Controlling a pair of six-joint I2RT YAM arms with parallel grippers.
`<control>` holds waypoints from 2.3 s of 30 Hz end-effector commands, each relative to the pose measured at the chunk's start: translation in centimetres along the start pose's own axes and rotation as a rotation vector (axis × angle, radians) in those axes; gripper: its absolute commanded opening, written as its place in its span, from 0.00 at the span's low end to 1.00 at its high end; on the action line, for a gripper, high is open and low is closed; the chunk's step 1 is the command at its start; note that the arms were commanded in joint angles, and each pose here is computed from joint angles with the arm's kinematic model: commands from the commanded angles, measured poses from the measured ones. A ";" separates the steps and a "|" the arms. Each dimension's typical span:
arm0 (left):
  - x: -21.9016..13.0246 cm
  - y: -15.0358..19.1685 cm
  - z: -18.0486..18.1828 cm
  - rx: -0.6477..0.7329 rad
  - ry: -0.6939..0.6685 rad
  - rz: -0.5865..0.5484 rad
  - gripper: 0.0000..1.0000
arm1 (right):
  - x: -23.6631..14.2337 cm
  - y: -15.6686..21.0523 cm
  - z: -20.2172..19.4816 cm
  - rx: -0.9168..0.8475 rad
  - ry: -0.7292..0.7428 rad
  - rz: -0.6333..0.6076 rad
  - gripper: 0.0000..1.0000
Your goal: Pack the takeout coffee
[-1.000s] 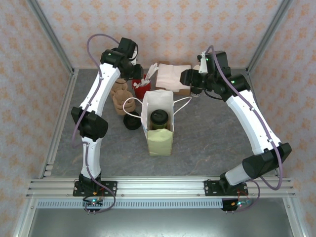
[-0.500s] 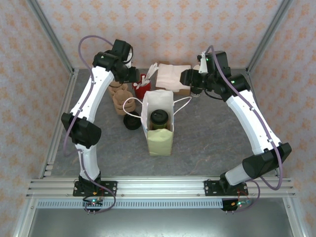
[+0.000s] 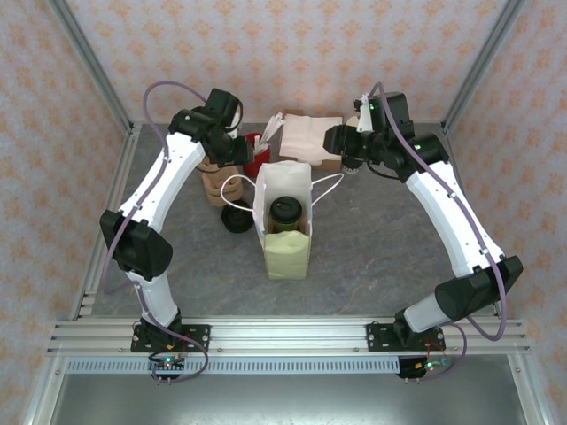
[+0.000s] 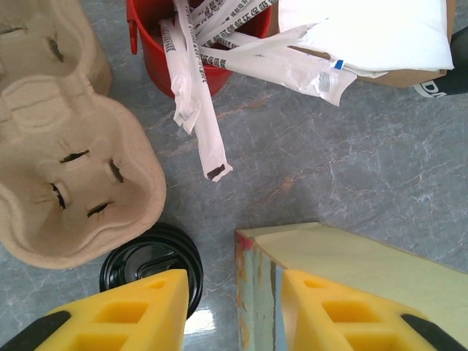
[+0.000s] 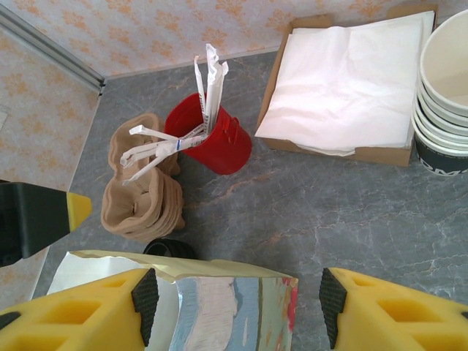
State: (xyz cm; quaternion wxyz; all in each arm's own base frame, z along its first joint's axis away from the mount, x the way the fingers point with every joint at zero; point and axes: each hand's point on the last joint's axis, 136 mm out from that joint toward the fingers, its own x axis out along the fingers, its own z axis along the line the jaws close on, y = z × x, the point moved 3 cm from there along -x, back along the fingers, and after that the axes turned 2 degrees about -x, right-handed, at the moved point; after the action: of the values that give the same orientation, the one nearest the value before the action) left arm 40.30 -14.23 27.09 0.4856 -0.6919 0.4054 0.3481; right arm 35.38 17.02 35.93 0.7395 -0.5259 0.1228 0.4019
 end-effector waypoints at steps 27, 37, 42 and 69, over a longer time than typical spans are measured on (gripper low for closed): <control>5.2 -0.7 0.4 -0.048 -0.106 -0.001 0.41 | -0.9 0.5 -0.7 -0.014 0.022 -0.016 0.63; 6.2 -1.7 0.0 -0.056 -0.103 -0.013 0.38 | -0.9 0.5 -0.9 -0.014 0.028 -0.013 0.63; 6.4 -2.1 0.2 -0.051 -0.116 -0.022 0.35 | -1.1 0.5 -1.1 -0.018 0.036 -0.014 0.63; 2.1 -3.9 -0.8 0.021 -0.114 -0.053 0.03 | -0.7 0.2 -1.1 -0.025 0.033 -0.014 0.63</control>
State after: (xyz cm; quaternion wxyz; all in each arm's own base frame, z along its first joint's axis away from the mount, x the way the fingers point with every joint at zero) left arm 45.47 -15.36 25.91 0.5080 -0.6912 0.3640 0.3628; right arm 35.14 16.31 34.83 0.7331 -0.5313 0.1347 0.4027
